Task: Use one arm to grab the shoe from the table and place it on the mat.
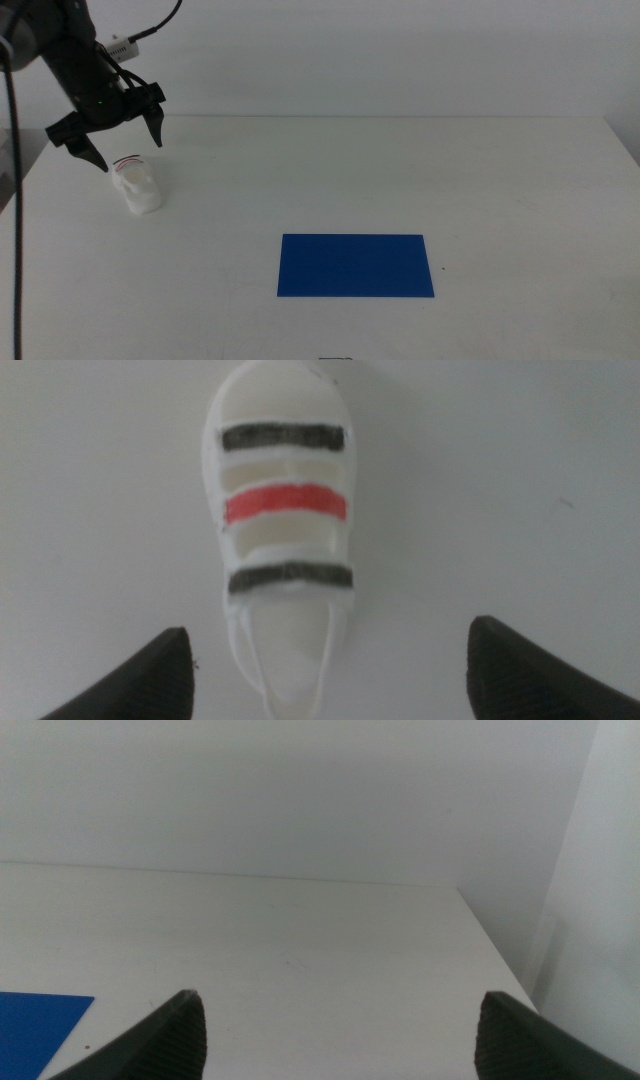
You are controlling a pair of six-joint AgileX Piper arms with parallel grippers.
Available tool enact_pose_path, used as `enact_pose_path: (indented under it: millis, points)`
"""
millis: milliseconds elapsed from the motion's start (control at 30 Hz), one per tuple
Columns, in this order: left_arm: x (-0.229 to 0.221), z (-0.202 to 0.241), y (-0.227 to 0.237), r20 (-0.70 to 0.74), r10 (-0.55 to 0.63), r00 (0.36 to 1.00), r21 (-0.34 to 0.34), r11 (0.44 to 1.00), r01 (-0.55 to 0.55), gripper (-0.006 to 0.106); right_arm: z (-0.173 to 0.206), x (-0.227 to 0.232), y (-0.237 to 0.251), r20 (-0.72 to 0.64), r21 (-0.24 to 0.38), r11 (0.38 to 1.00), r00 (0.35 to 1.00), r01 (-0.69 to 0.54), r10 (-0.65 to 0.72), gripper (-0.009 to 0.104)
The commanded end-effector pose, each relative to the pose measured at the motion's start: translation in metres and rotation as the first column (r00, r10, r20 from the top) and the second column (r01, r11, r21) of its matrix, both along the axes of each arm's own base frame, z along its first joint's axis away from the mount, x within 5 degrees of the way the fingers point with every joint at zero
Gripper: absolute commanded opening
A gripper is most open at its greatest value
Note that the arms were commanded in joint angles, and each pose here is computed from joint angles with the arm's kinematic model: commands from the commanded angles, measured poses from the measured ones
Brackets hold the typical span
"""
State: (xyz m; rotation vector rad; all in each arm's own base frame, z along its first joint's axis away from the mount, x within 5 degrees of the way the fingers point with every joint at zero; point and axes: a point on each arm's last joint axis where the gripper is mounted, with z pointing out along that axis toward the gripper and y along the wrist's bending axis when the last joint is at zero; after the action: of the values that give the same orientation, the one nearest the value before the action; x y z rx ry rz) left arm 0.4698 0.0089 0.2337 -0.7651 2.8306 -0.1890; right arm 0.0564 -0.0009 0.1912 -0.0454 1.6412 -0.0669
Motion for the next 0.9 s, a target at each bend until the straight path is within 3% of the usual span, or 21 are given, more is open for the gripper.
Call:
enact_pose_path:
  millis: [0,567,733,867]
  points:
    - [-0.001,0.032,0.0,0.072,0.034,0.997,-0.004,0.999,-0.034,0.094,0.014,-0.002,0.0,0.114,-0.016,1.0,0.993,0.0,0.002,0.094]
    - [0.014,-0.016,0.005,0.007,0.036,0.999,0.048,0.998,-0.037,0.091,0.014,-0.002,0.0,0.114,-0.016,1.0,0.993,0.0,0.002,0.094]
    - [0.015,-0.015,0.006,0.021,0.035,0.999,0.059,0.998,-0.036,0.079,0.014,-0.002,0.0,0.114,-0.016,1.0,0.993,0.0,0.002,0.094]
    - [0.015,-0.015,0.006,0.02,0.04,0.999,0.062,0.997,-0.041,0.059,0.014,-0.002,0.0,0.114,-0.016,1.0,0.993,0.0,0.002,0.094]
